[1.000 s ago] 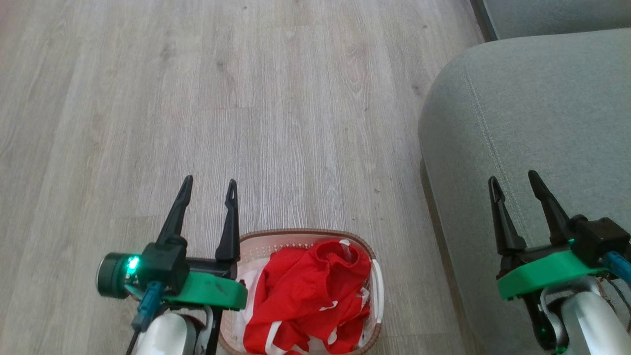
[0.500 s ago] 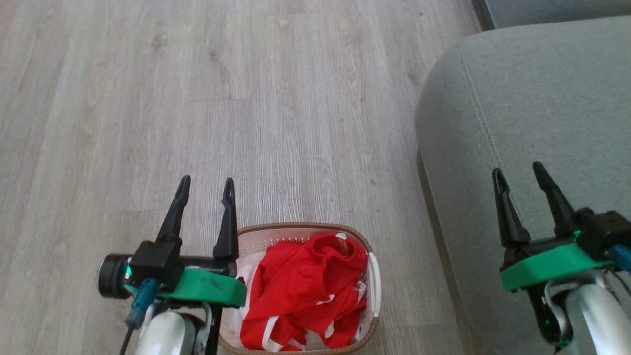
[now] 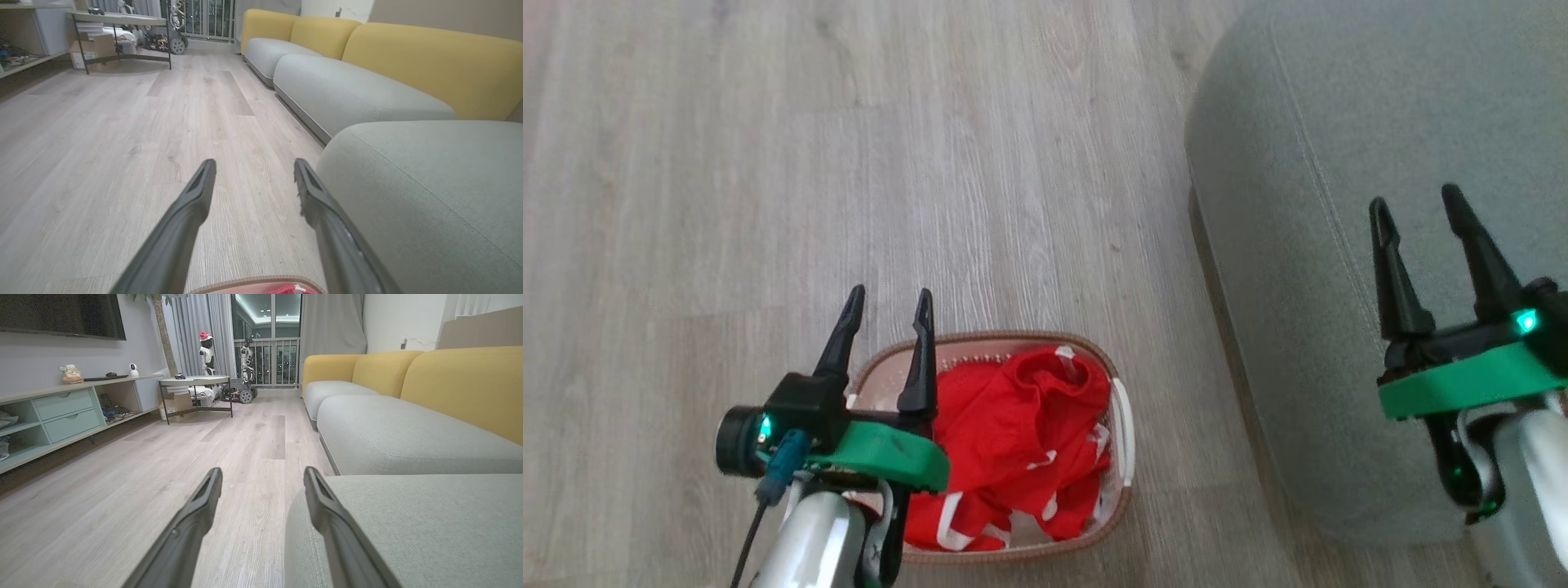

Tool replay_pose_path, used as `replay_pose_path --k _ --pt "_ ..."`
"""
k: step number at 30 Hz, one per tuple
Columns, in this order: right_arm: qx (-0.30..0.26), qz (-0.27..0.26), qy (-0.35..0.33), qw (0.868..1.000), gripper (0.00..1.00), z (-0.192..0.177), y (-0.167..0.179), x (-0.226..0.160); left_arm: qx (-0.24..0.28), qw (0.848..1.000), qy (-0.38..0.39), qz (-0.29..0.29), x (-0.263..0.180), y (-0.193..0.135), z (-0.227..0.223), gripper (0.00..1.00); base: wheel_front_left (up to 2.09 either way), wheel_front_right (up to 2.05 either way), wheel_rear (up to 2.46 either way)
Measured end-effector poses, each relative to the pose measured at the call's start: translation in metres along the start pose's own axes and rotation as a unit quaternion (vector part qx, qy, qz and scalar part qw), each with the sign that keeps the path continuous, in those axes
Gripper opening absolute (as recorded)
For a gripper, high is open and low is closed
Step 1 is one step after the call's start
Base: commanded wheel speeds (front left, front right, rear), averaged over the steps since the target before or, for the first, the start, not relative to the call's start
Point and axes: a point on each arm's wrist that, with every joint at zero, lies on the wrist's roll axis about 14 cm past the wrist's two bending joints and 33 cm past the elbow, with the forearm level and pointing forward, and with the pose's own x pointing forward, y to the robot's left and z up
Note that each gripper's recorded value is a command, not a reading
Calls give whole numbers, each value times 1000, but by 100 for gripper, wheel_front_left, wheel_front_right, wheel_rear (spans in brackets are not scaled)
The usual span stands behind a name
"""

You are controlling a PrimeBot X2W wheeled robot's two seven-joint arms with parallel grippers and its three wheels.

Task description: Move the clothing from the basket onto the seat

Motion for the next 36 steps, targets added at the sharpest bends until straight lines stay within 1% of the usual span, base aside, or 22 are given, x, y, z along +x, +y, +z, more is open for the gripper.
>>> replay_pose_path --k 8,14,16,20,26,30,36 --pt "-9 -6 -7 1000 100 0 -16 19 -7 996 94 -5 16 -3 -67 100 0 0 0" --pt "-23 -9 -1 1000 100 -7 -29 34 -10 985 173 -13 27 -2 -124 100 0 0 0" --pt "-23 -10 1 1000 100 -9 -31 36 -15 983 185 -14 28 -2 -133 100 0 0 0" --pt "-29 -12 6 999 100 -16 -40 46 -29 970 242 -13 27 0 -173 100 0 0 0" --pt "-32 -14 5 999 100 -24 -47 60 -39 946 322 -18 20 0 -230 100 0 0 0" --pt "-35 -23 16 999 100 -38 -57 67 -41 931 362 -20 23 2 -263 100 0 0 0" --pt "-44 -21 24 999 100 -57 -64 82 -54 910 410 -34 25 -2 -305 100 0 0 0"
